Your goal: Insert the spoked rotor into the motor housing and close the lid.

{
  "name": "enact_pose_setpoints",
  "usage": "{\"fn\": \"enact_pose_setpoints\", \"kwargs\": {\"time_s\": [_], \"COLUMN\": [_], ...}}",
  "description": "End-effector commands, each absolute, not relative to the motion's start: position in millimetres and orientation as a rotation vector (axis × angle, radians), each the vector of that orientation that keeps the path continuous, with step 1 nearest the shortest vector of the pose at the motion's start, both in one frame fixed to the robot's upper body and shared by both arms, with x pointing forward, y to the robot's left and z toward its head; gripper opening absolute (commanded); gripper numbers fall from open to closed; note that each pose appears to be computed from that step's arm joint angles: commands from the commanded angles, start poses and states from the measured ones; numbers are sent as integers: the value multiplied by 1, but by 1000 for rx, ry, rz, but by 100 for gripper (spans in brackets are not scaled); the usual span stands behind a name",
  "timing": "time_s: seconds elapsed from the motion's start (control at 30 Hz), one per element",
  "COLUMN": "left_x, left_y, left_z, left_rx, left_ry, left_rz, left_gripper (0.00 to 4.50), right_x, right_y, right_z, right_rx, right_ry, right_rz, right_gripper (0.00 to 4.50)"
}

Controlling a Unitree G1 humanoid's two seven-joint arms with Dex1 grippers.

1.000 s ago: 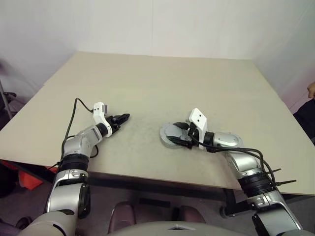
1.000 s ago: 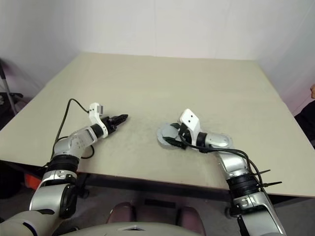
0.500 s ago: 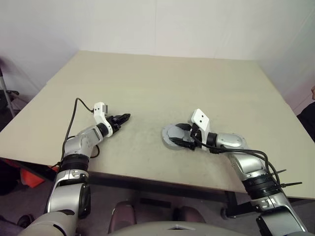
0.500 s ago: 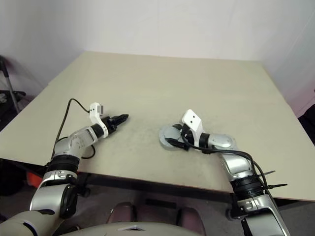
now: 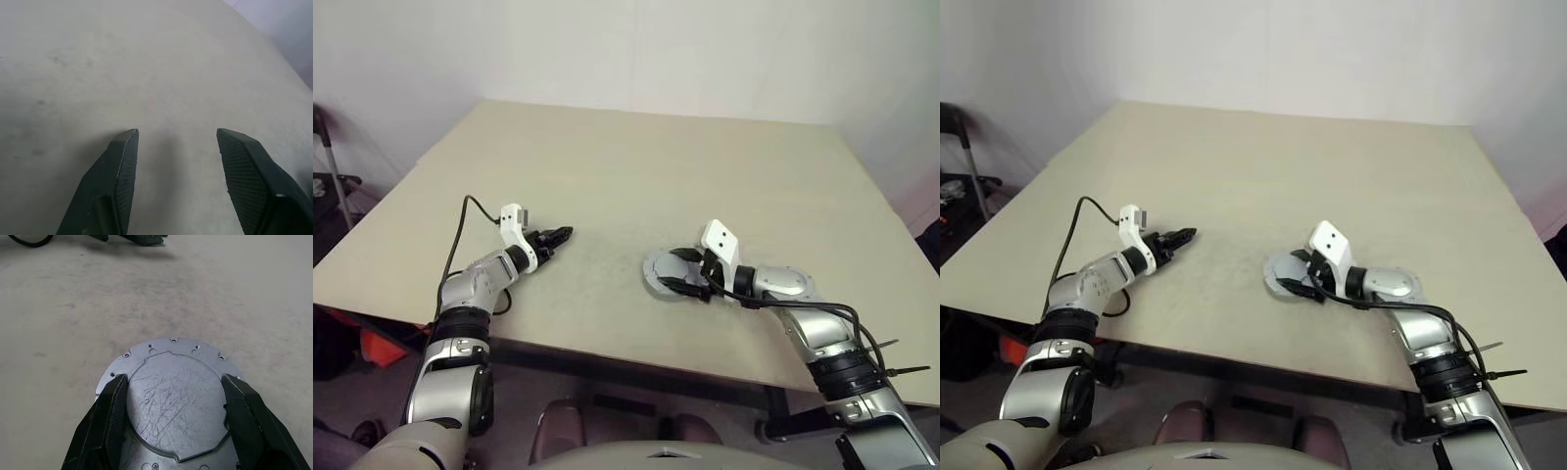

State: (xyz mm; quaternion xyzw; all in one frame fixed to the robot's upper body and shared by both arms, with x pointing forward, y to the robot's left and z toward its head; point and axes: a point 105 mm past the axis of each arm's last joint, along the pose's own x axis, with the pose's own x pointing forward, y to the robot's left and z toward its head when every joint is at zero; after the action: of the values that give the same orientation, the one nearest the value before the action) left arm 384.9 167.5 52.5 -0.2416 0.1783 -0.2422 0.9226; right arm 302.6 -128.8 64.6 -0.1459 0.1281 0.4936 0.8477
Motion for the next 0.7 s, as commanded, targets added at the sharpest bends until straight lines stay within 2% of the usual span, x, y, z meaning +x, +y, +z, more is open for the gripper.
{"fn": "enact_pose_setpoints", "kwargs": {"time_s": [0.03,0.2,0.57,0.7], "left_x": [389,389,389,388], "left_y": [171,171,166,165], "left_z": [67,67,70,70], "left_rx": [-474,-475,-485,-484], "left_ry": [317,316,311,314], "left_rz": [-501,-503,-521,-525], "left_gripper": [272,272,272,272], "right_x": [294,297,287,284], "right_y": [-155,-153,-156,-159], "right_z": [44,47,4,2], "right_rx": [-308,-302,-367,-346], "right_ry": [407,400,565,579], "right_rz": [999,996,1003,997], "right_gripper": [294,294,294,294]}}
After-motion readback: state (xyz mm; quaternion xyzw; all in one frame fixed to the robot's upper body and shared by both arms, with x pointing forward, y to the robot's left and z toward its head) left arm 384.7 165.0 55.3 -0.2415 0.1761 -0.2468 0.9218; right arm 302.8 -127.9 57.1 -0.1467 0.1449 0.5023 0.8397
